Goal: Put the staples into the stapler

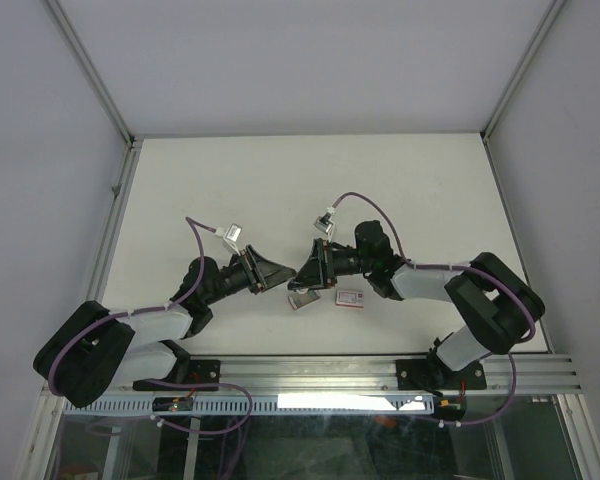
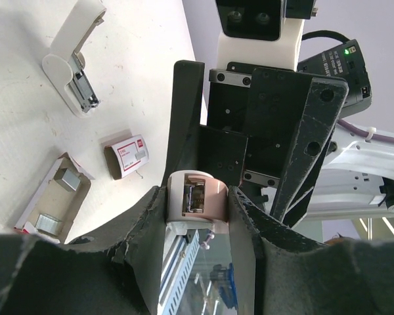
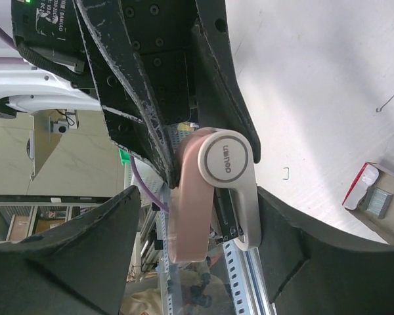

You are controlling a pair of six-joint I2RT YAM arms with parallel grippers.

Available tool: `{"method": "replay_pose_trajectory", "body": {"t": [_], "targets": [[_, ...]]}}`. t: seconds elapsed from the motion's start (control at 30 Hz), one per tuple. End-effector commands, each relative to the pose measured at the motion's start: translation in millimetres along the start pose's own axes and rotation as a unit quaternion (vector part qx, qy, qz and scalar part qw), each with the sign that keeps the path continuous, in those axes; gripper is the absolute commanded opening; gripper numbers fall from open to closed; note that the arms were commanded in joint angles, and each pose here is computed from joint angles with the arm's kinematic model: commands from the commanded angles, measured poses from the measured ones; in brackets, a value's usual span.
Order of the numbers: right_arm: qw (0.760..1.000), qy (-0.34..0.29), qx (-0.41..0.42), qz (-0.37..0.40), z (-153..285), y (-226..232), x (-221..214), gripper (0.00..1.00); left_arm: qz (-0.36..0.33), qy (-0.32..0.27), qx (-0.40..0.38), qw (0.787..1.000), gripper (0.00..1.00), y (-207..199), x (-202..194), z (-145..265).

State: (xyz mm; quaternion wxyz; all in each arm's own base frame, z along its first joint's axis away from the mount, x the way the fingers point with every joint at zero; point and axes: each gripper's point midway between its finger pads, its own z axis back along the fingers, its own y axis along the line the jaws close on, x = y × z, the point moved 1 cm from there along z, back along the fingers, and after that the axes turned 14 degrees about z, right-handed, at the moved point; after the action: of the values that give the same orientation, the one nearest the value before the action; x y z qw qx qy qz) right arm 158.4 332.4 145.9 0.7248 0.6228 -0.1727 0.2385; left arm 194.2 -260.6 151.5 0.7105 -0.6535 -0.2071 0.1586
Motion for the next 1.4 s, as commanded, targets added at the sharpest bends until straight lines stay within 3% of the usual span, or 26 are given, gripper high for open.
{"method": "replay_pose_trajectory", "body": {"t": [0.0,0.1,0.13,0.17,0.23,0.27,0.33,0.53,0.6,0.9,1.07,1.17,1.27,1.37], "targets": [[0.998,-0.017,0.031,0.052,2,22,18,0.7,-0.016,-0.006,-0.025,1.0,0.33,-13,3,-1],[0.998,-0.014,0.03,0.049,3,21,16,0.69,-0.014,-0.008,-0.027,1.0,0.32,-14,4,-1],[0.998,-0.013,0.029,0.048,2,21,15,0.63,-0.014,-0.009,-0.027,1.0,0.32,-14,4,-1],[0.998,-0.012,0.028,0.047,2,20,15,0.49,-0.013,-0.009,-0.027,1.0,0.32,-15,4,-1],[0.999,-0.014,0.02,0.043,2,16,15,0.01,-0.012,-0.009,-0.028,0.999,0.32,-15,4,-1],[0.999,-0.016,0.015,0.041,2,15,15,0.0,-0.012,-0.01,-0.028,0.999,0.31,-15,4,-1],[0.999,-0.017,0.005,0.04,2,11,15,0.0,-0.012,-0.008,-0.027,1.0,0.33,-14,4,-1],[0.999,-0.003,-0.003,0.04,3,13,16,0.0,-0.013,0.008,-0.031,0.999,0.6,-16,-2,2],[0.999,0.0,-0.005,0.048,4,14,18,0.0,-0.017,0.015,-0.031,0.999,0.63,-17,-4,2],[0.996,0.017,0.013,0.085,6,23,19,0.0,-0.016,0.033,-0.009,0.999,0.55,-9,-8,1],[0.995,0.029,0.006,0.096,8,22,16,0.0,-0.013,0.038,-0.023,0.999,0.38,-14,-9,-2],[0.994,0.03,-0.009,0.104,10,20,17,0.14,-0.007,0.042,-0.037,0.998,0.23,-19,-10,-2],[0.993,0.021,-0.021,0.111,12,21,19,0.44,-0.002,0.041,-0.05,0.998,0.06,-23,-10,-2],[0.993,0.005,-0.032,0.116,14,20,23,0.67,0.002,0.029,-0.07,0.997,0.0,-30,-7,0]]}}
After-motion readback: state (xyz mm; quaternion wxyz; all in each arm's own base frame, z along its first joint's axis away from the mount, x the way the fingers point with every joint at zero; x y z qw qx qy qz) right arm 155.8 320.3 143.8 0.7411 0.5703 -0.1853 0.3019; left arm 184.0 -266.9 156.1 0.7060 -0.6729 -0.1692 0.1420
